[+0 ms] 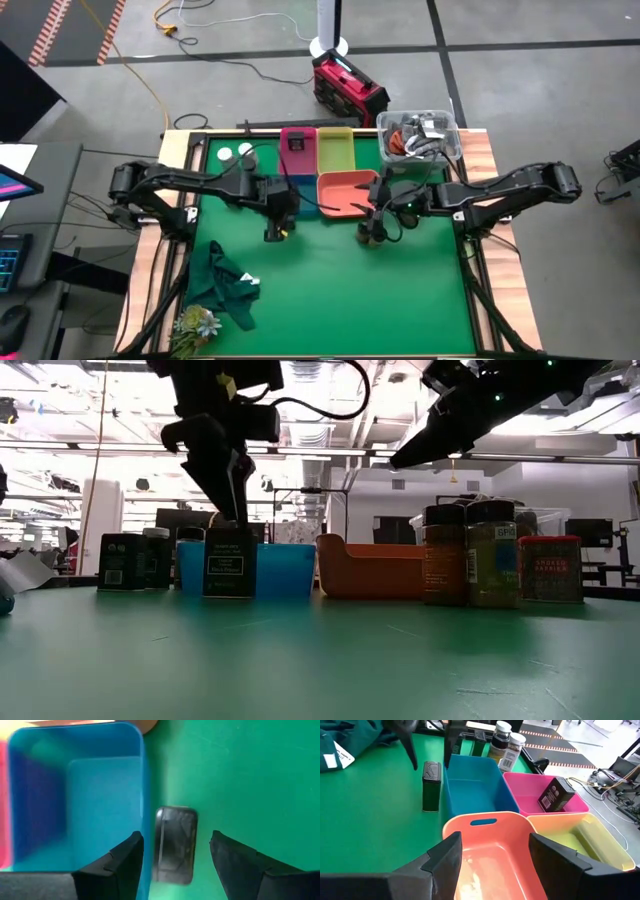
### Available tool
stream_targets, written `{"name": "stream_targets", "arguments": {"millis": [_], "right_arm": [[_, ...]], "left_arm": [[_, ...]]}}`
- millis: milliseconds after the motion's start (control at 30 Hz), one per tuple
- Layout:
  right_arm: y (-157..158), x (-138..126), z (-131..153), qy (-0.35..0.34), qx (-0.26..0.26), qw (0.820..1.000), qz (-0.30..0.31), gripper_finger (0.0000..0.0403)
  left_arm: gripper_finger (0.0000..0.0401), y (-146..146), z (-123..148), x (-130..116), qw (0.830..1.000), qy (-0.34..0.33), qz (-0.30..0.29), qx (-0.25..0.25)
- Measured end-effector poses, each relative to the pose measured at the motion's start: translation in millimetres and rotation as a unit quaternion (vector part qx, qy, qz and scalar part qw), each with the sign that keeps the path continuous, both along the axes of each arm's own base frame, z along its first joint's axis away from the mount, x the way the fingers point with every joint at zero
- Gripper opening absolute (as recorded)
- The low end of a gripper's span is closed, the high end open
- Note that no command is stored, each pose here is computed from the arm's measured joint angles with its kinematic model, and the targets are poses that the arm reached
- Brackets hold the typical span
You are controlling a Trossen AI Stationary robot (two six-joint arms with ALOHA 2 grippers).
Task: Sort spices by type
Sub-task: Put the bottom black seasoning can into the red bin
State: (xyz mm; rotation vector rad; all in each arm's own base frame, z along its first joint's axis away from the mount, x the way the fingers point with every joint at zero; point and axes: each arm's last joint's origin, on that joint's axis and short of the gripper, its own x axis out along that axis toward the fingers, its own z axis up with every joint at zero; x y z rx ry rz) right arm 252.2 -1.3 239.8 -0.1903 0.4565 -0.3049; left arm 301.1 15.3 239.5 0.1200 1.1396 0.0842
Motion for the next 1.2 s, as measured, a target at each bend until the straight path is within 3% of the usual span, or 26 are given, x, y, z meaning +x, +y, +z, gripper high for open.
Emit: {"name": "stream_targets", "arguments": {"millis": [500,833,1200], "right_arm": [[0.0,0.0,0.0,0.0,-0.001,1.0,0.001,0.026],[0.1,0.0,0.0,0.0,0.0,1.0,0.002,0.026],[0.1,0.1,0.1,0.0,0.0,1.0,0.002,0.026]], "left_arm": [[0.0217,-3.0,-7.6,-1.0,1.0,0.001,-0.022,-0.002],[0.0217,-8.5,-7.6,-0.5,0.997,-0.004,-0.053,-0.057],[0.0217,-9.8,-4.5,0.3,0.995,-0.002,-0.087,-0.037]]}}
